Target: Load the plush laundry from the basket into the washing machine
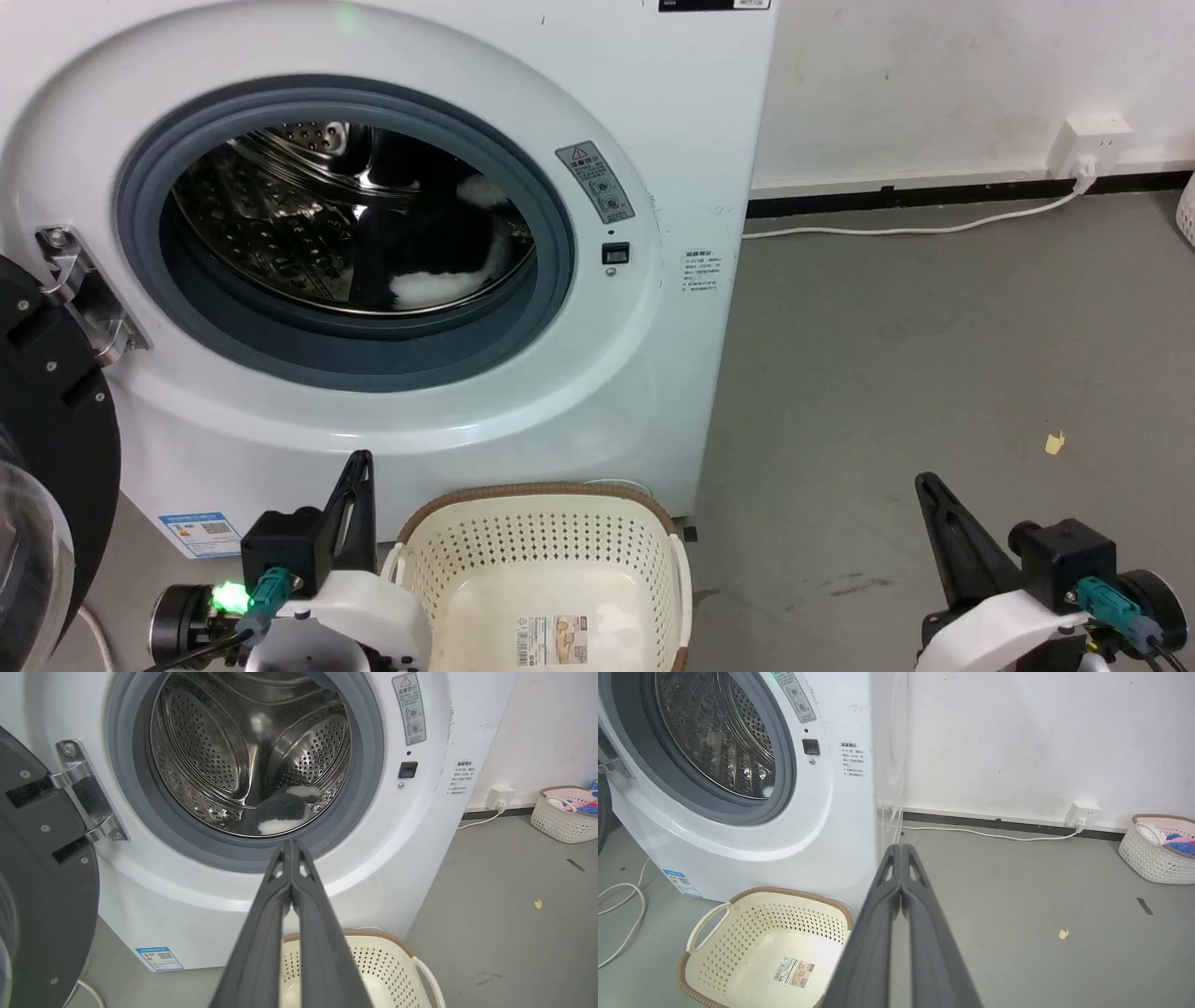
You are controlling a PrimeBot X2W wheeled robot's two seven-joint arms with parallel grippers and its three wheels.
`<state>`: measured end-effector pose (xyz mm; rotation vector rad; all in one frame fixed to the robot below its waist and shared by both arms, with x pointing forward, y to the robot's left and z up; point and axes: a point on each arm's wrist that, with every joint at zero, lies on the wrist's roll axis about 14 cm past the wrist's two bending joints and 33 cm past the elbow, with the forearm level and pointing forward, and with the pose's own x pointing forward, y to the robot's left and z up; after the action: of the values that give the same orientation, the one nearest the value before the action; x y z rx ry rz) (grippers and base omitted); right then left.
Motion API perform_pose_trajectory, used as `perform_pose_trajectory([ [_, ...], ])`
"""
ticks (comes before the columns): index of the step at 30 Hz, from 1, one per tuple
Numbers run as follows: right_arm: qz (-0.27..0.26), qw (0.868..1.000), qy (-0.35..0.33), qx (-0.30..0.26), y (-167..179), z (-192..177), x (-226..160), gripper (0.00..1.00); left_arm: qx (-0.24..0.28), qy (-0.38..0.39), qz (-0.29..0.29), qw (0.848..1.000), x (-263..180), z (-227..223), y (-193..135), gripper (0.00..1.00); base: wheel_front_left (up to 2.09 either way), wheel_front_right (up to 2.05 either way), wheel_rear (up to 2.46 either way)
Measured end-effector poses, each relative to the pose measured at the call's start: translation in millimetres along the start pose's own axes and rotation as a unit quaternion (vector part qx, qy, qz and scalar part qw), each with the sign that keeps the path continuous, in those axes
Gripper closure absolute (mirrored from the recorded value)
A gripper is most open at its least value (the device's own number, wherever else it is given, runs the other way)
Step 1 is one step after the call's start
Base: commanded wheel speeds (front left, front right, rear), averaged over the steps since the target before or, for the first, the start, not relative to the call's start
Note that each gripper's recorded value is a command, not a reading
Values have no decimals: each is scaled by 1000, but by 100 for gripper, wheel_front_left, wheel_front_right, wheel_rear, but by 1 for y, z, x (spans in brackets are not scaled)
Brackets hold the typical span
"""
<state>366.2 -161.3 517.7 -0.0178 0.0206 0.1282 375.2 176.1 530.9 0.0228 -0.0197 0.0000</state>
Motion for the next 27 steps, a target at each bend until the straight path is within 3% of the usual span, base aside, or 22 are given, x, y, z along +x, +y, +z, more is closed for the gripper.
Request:
perform_pose_trajectory([
  [27,1,1000,0,-13,1,4,3,100,13,3,1,1000,1,2,1,100,0,0,0],
])
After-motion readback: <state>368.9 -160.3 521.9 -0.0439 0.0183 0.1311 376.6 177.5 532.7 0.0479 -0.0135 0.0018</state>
